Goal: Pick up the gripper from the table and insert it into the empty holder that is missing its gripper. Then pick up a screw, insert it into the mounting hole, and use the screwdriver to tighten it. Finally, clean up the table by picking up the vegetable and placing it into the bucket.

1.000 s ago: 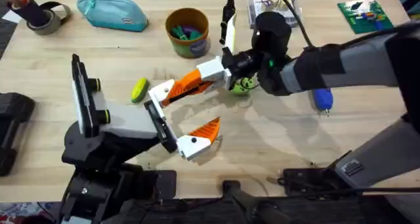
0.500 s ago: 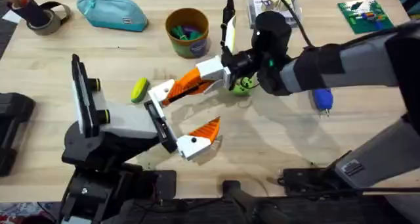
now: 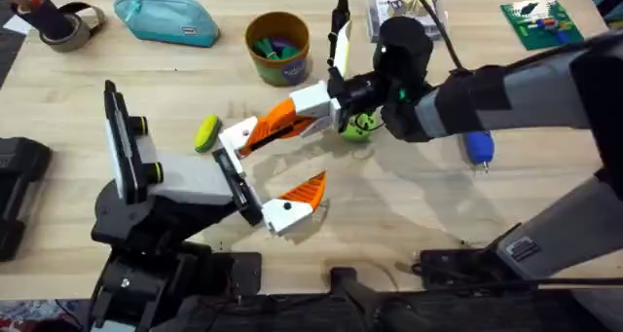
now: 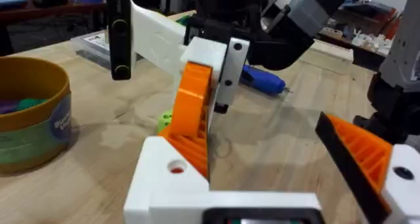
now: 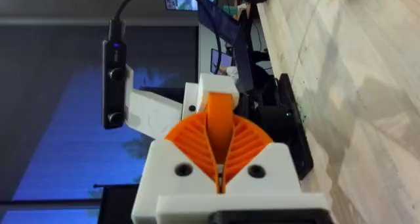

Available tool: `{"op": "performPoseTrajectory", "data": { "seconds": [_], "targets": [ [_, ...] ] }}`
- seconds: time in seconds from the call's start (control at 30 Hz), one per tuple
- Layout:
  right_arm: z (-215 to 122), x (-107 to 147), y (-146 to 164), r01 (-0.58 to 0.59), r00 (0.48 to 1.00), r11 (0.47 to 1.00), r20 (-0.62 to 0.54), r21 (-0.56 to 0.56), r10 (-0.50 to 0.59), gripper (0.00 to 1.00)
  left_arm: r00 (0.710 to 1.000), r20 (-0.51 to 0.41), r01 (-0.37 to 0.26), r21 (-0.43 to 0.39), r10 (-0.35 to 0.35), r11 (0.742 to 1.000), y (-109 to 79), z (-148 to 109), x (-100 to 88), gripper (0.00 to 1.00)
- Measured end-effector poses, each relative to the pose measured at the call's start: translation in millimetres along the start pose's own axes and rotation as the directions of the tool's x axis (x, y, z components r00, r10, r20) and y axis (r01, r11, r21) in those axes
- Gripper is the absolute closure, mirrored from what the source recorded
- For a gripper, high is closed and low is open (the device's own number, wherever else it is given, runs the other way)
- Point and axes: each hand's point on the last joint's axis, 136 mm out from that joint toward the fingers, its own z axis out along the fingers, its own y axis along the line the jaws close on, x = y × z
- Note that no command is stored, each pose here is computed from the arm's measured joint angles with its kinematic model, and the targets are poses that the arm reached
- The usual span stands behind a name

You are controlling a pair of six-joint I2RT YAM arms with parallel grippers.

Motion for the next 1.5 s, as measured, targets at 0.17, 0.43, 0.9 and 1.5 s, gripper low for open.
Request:
{"op": "performPoseTrajectory", "data": {
  "seconds": [0.17, 0.43, 0.9, 1.5],
  "targets": [
    [1.6, 0.0, 0.2, -0.006, 1.000, 1.000, 0.002, 0.000, 0.006, 0.981, 1.000, 0.001, -0.002, -0.006, 0.002, 1.000, 1.0, 0.0, -0.2, 0.010],
    [6.0, 2.0, 0.6, -0.017, 1.000, 1.000, -0.004, 0.000, 0.017, 0.981, 1.000, 0.003, -0.002, -0.014, 0.002, 1.000, 2.5, -0.2, -0.6, 0.010],
    [5.9, 3.0, 0.8, -0.017, 1.000, 1.000, -0.010, -0.001, 0.017, 0.981, 1.000, 0.002, -0.002, -0.011, 0.002, 1.000, 2.0, -0.2, -0.4, 0.010],
    [6.4, 3.1, 0.6, -0.015, 1.000, 1.000, -0.010, 0.000, 0.015, 0.032, 1.000, -0.002, -0.001, 0.013, 0.001, 1.000, -2.1, -0.1, 0.3, 0.010]
  ]
}}
